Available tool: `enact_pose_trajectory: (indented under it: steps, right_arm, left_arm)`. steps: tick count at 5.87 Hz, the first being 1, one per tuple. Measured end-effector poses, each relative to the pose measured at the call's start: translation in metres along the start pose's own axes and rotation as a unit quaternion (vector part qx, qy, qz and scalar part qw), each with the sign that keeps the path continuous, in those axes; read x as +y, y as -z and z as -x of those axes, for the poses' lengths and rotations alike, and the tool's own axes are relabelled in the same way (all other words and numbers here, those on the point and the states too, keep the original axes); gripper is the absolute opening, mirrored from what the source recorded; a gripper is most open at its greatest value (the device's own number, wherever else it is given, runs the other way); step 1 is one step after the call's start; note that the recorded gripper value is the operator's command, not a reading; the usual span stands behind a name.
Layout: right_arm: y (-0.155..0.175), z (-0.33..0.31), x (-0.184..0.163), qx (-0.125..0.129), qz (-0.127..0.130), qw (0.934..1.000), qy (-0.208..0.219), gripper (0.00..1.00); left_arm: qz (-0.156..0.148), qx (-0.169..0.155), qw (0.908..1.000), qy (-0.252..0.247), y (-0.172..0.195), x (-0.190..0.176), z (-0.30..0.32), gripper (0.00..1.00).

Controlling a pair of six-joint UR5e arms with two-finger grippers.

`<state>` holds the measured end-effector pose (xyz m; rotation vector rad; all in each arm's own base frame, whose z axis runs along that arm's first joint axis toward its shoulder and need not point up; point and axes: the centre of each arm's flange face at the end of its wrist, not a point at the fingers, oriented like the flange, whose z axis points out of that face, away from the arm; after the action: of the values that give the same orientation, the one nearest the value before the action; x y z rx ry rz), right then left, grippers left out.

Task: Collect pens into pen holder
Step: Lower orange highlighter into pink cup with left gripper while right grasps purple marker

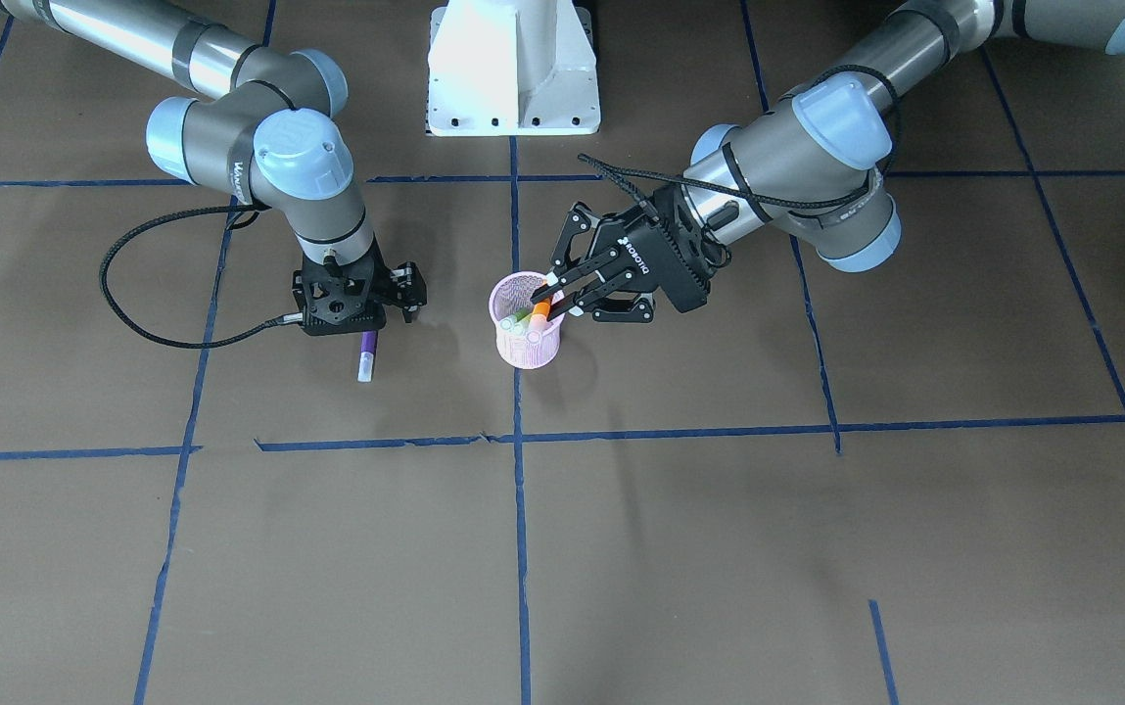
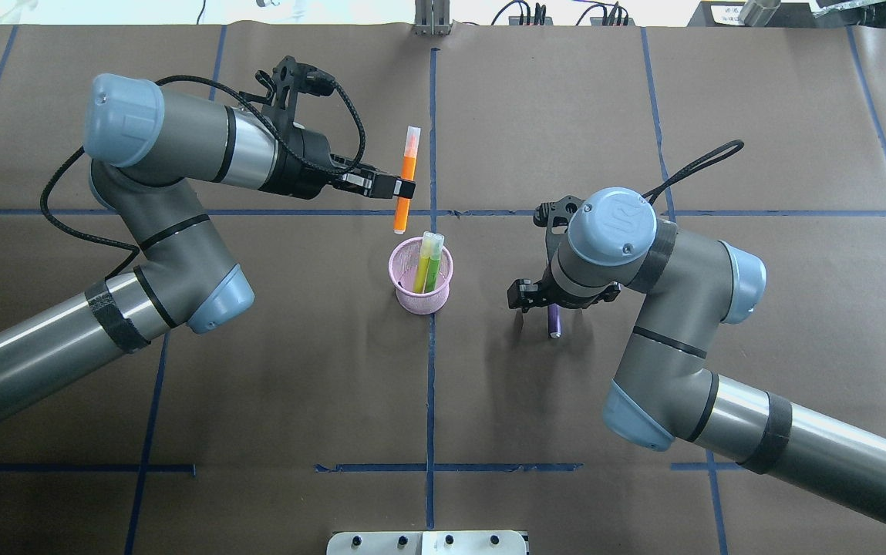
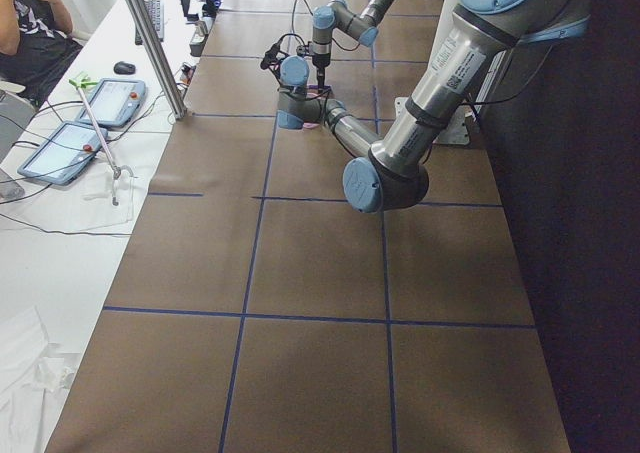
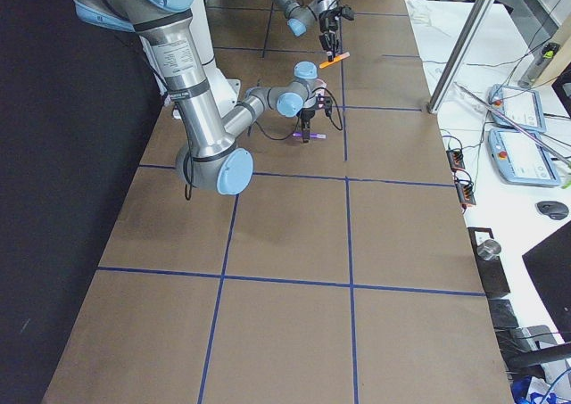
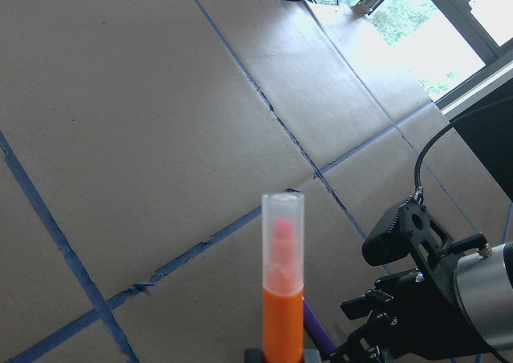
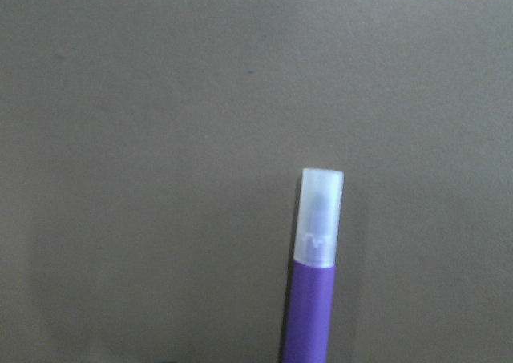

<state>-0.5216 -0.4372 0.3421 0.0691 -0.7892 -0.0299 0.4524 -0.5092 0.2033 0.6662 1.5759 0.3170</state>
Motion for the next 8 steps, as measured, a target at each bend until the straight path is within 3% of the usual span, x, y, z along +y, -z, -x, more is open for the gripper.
enact_pose_trajectory:
  steps: [4, 8]
  right_arm:
    - [0.008, -0.003, -0.007, -0.015, 0.008, 0.9998, -0.009, 1.0]
    - [0.01, -0.004, -0.009, -0.015, 0.007, 0.9998, -0.011, 1.0]
  left_arm:
    - [-0.049, 0.06, 0.997, -0.004, -0.04, 0.075, 0.027, 0.0]
    - [-0.059, 0.071, 0.9957, -0.007, -0.047, 0.091, 0.037, 0.0]
